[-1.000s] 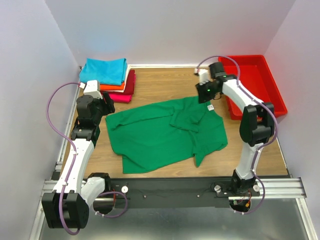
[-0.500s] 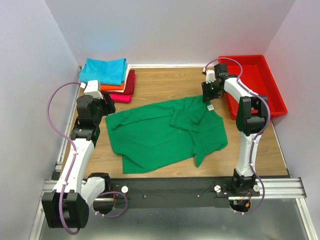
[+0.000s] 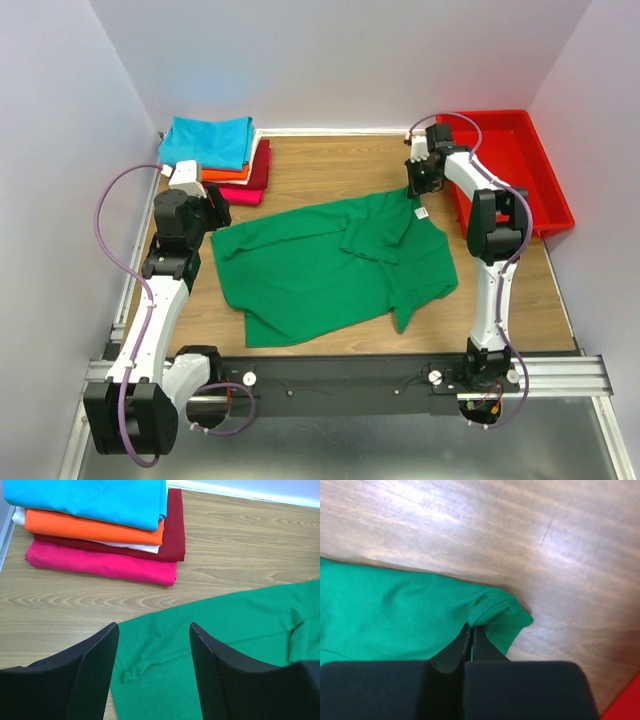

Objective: Fold and stack the t-shirts
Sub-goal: Fold the tshirt

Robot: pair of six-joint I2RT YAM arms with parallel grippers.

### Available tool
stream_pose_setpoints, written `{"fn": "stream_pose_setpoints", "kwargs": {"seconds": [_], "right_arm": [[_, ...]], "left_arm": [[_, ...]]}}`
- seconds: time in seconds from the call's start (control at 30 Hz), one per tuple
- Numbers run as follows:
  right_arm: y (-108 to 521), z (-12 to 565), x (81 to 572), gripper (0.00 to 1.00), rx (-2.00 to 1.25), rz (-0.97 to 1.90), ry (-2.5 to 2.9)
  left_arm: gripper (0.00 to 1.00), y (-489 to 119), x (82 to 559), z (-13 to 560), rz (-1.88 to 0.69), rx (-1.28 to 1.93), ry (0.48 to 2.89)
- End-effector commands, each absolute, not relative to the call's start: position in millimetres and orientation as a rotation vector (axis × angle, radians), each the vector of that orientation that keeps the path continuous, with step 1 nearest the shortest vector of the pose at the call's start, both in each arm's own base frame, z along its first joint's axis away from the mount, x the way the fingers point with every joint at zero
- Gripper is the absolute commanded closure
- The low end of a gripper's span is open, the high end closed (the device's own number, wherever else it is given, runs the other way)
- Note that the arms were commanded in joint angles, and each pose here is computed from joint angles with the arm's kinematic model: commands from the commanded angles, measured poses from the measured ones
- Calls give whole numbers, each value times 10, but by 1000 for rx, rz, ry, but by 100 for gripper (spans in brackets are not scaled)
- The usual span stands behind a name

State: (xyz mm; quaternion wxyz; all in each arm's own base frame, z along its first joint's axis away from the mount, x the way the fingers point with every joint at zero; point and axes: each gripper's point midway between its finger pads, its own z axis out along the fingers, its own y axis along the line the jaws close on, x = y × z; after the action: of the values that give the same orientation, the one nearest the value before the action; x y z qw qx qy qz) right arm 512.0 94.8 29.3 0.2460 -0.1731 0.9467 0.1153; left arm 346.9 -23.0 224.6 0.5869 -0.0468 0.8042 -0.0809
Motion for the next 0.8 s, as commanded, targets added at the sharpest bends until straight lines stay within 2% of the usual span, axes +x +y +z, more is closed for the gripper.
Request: {"fn": "stream_pose_setpoints", "kwargs": {"seconds": [0.0,0.2,0.77], "right_arm": [[859,287,5309,99,-474,235,2555],[801,288,5542,100,-475,167,2522],[792,223,5703,99,-490,144,2499]], "left_arm": [[34,-229,3486,2230,-188,-93,1869],[34,-229,3500,2188,-188,-96,1883],[34,-327,3524,1961,-257,-108,1959]]}}
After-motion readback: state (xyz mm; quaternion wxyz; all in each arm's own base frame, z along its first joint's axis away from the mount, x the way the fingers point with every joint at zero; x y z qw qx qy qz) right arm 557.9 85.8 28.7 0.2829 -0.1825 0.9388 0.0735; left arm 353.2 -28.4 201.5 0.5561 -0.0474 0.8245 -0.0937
